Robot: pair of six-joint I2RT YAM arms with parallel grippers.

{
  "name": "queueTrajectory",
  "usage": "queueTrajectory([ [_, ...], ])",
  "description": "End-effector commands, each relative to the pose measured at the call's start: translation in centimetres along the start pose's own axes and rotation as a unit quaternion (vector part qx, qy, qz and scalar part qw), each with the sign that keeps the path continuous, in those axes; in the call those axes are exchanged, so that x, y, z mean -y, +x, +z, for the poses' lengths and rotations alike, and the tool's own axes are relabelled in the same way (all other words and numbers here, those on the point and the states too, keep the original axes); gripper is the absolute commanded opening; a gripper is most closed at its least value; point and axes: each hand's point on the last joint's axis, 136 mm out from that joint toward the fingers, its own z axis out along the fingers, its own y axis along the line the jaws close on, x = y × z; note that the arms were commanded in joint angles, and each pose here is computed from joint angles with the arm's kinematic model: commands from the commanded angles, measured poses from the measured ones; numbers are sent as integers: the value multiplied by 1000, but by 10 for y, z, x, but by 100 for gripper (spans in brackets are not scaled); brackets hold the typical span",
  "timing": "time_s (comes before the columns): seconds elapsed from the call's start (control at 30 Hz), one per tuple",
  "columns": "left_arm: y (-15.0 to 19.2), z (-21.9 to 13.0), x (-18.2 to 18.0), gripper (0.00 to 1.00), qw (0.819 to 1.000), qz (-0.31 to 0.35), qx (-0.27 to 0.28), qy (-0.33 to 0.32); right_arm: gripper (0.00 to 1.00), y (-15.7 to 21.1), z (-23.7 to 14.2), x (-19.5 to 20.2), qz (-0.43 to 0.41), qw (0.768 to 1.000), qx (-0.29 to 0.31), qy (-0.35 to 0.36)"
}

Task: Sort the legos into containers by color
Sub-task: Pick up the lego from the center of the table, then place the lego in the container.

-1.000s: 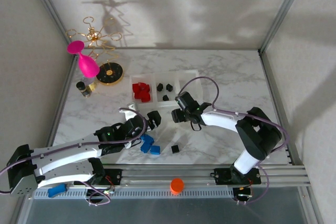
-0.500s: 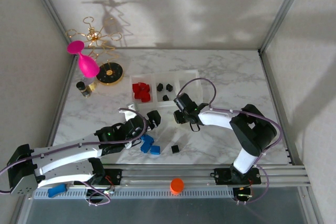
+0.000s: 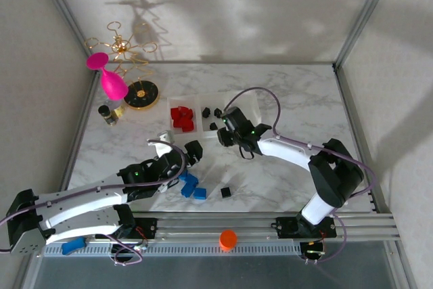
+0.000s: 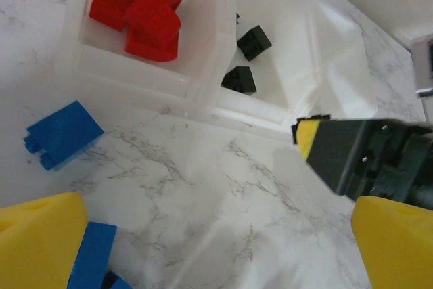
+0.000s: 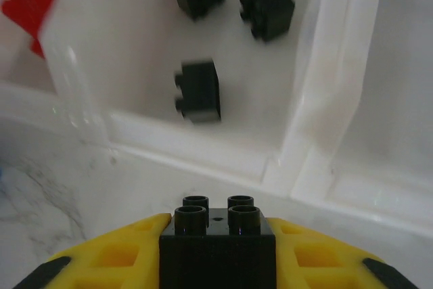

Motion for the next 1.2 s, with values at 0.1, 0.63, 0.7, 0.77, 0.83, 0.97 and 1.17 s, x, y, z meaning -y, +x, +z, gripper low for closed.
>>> queueTrajectory([
  [0.1,-35,-11,0,99,999,7,45,-15,28,-37,25,-6,1,1000,17,25],
  [0.63,-56,0,-3,100,998,27,48,-30,46,-86,79,8,13,996,38,75],
  [0.7,-57,0,-2,100,998,31,48,-30,50,-89,80,7,11,996,38,75],
  [0.77,-58,0,-2,100,998,31,48,-29,54,-92,77,5,10,997,40,71],
  [0.83,-58,0,0,100,998,32,46,-27,57,-95,73,4,10,997,44,68],
  [0.97,-58,-1,3,100,998,31,40,-22,60,-97,59,-2,13,998,48,48],
  [1.17,-52,-4,3,100,999,24,21,-17,64,-87,30,-9,8,999,44,26],
])
